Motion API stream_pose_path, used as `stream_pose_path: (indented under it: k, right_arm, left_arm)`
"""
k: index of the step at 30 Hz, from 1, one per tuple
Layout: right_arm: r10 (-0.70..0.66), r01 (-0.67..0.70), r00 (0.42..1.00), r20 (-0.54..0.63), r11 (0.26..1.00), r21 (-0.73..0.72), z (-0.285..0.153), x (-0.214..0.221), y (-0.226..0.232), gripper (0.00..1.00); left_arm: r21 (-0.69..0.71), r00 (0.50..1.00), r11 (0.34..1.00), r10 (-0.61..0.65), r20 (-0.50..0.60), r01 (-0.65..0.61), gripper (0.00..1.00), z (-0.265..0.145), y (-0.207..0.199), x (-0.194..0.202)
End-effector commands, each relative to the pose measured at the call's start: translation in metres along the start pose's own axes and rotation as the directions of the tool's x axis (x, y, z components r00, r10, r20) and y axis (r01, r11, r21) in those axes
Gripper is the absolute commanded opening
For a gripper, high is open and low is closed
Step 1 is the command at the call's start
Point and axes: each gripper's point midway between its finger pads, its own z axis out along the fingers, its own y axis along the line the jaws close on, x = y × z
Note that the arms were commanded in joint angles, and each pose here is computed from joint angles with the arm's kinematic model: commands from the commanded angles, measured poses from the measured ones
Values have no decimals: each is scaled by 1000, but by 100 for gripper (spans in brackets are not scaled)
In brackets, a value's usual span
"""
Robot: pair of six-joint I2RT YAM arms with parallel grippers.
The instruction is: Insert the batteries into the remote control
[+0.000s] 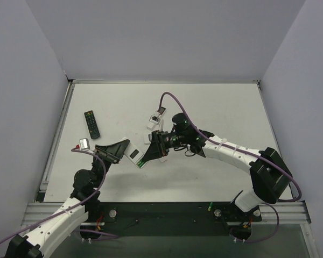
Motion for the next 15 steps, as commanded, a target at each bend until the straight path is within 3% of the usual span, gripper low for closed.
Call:
stream_pose_path:
  k: [1,2,6,11,15]
  right_arm:
    - [-105,105,989,108,994,3,-5,-23,11,0]
    - [-102,103,987,122,995,-1,-6,-27,11,0]
    - [-96,100,984,147,995,-17,-9,-35,16,0]
    - [-93,100,982,166,994,-36,-11,-41,20,0]
    - [-87,94,983,164,995,-37,-10,-42,19,0]
  left_arm:
    - [-39,997,999,-27,-73,25,55,-25,32,21]
    - [-34,995,999,-22,-97,19,64,-25,30,24]
    - [-46,993,999,1,-116,-6,79,-25,31,27]
    - [-93,987,995,9,-159,-24,82,-27,41,34]
    - [-108,983,993,26,-183,-46,75,-24,45,38]
